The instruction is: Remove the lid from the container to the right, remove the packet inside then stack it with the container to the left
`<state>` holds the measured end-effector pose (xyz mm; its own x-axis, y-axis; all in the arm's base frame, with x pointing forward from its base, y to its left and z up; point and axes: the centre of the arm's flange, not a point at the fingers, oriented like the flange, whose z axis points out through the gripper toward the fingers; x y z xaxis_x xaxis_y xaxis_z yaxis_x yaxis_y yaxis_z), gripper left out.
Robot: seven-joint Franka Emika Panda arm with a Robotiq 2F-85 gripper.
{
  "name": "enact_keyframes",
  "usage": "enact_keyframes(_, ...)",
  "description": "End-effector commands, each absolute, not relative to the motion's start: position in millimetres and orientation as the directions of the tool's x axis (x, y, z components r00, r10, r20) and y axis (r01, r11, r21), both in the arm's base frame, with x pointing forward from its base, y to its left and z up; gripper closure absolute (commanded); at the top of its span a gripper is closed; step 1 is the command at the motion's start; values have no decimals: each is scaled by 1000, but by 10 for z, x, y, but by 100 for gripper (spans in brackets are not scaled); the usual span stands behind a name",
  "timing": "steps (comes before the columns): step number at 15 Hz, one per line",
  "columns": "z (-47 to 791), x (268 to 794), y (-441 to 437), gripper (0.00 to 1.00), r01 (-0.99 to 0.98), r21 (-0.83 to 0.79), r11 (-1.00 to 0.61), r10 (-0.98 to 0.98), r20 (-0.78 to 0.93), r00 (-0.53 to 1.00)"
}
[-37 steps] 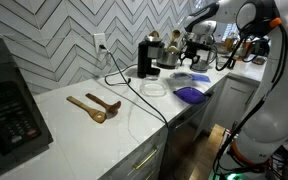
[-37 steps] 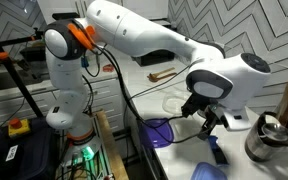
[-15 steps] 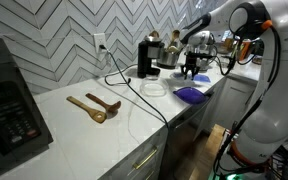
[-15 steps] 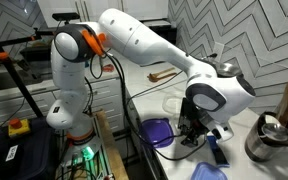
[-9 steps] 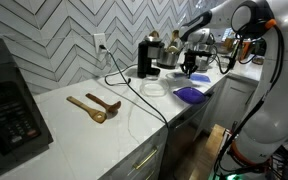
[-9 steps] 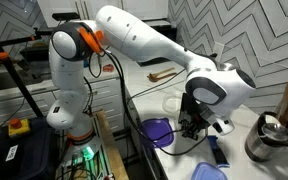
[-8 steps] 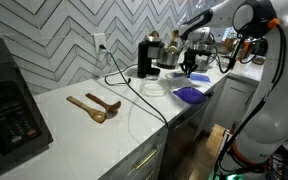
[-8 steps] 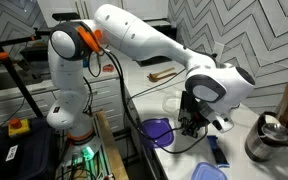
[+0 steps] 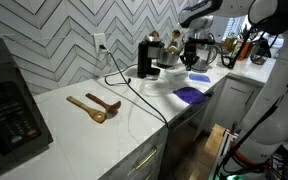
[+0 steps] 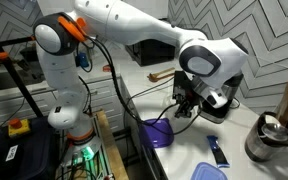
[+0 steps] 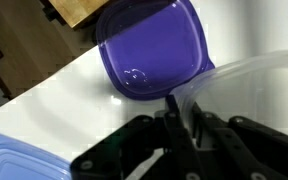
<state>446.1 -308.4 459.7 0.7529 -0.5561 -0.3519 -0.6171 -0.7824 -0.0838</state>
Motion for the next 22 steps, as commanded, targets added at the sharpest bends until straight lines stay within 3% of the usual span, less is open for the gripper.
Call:
enact_keyframes(1,4804,4416,-2837,97,-591,-80,-803,-527,-369,766)
enact_keyframes(9,4511,4826,-2356,97,-565,-195,-802,-464,-394,794)
enact_keyframes(22,4028,5197,-2330,97,-703,-282,-653,-602,-371,707)
